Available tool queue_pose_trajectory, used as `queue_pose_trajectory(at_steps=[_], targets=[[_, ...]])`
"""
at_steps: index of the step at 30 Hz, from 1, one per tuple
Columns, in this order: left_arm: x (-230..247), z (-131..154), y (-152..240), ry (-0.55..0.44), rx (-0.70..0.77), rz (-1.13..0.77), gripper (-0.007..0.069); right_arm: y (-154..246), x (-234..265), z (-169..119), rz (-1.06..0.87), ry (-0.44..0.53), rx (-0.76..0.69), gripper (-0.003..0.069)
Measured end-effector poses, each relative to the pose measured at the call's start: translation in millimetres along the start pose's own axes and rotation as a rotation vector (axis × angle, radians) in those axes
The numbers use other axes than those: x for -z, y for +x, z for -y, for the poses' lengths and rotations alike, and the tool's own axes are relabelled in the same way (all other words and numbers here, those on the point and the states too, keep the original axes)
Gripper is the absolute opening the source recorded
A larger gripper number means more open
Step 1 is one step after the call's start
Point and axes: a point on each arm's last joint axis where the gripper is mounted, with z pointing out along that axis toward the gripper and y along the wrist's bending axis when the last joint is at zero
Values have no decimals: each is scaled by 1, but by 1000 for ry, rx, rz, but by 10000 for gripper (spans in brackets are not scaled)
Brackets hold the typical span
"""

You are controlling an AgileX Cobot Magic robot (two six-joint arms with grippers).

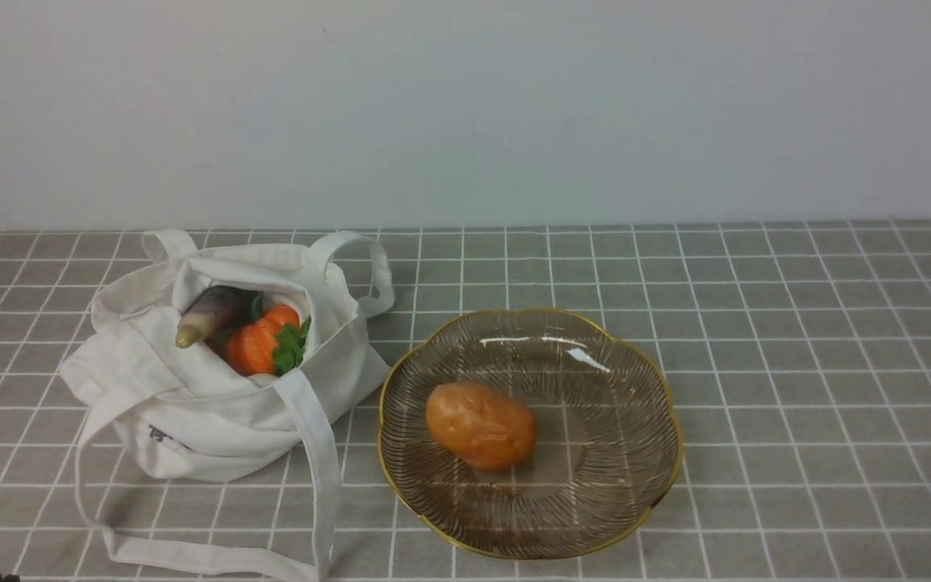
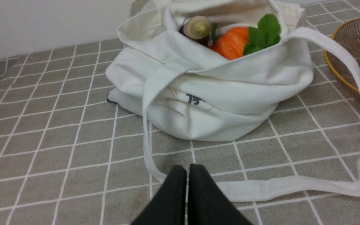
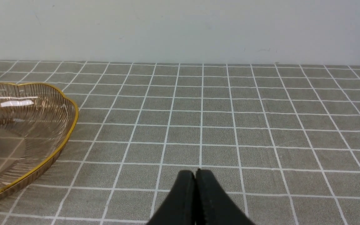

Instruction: Take vegetables from bag on grey coffee tablecloth place on plate.

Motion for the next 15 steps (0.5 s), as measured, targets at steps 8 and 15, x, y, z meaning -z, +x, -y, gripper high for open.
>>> queue_pose_trajectory(at_steps=[8, 15], targets=[[0, -1, 0, -7, -6, -1, -5, 0, 0, 0, 0, 0, 1, -18], [0, -1, 0, -7, -6, -2, -5, 0, 0, 0, 0, 0, 1, -18]])
